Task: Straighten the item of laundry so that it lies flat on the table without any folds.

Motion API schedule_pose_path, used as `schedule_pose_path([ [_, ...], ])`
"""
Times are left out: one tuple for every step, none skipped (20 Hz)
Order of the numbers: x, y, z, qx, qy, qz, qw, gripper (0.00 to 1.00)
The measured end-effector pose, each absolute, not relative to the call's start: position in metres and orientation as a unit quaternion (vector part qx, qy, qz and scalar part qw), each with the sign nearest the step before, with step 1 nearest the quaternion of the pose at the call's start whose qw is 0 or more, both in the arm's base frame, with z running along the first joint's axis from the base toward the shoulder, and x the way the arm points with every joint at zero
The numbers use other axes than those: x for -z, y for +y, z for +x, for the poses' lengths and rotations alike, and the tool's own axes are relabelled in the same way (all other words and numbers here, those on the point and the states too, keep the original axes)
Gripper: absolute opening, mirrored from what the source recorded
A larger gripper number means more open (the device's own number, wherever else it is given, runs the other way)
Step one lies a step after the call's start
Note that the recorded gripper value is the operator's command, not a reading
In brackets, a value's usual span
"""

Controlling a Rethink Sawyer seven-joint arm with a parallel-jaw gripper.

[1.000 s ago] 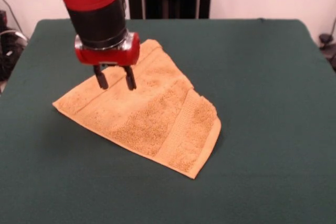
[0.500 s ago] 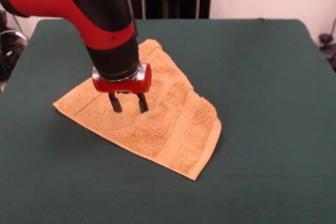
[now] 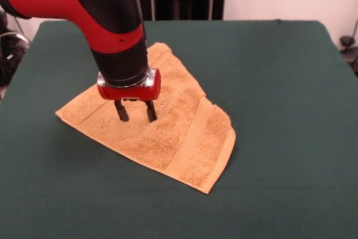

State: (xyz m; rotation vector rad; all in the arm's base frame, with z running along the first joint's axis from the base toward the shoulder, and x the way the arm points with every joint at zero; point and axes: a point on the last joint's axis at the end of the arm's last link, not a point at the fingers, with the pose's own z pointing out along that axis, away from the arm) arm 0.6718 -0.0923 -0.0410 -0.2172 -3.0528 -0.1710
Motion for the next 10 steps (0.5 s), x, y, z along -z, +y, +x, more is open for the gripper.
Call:
schedule_pose_path([
  [0.0409, -0.0924, 0.6719, 0.056, -0.995, -0.071, 0.039, 1.00],
  [0.0409, -0.0925, 0.6719, 0.056, -0.995, -0.071, 0.039, 1.00],
  [0.0410, -0.0926, 0.6724, 0.056, -0.995, -0.071, 0.041, 1.00],
  [0.0412, -0.0931, 0.6734, 0.057, -0.995, -0.071, 0.045, 1.00],
  [0.0412, -0.0932, 0.6738, 0.058, -0.995, -0.071, 0.047, 1.00],
  [0.0413, -0.0936, 0.6748, 0.059, -0.994, -0.071, 0.051, 1.00],
  [0.0414, -0.0940, 0.6762, 0.060, -0.994, -0.072, 0.056, 1.00],
  [0.0416, -0.0945, 0.6774, 0.061, -0.994, -0.072, 0.060, 1.00],
  [0.0422, -0.0951, 0.6790, 0.063, -0.993, -0.073, 0.066, 1.00],
  [0.0424, -0.0958, 0.6805, 0.065, -0.993, -0.074, 0.071, 1.00],
])
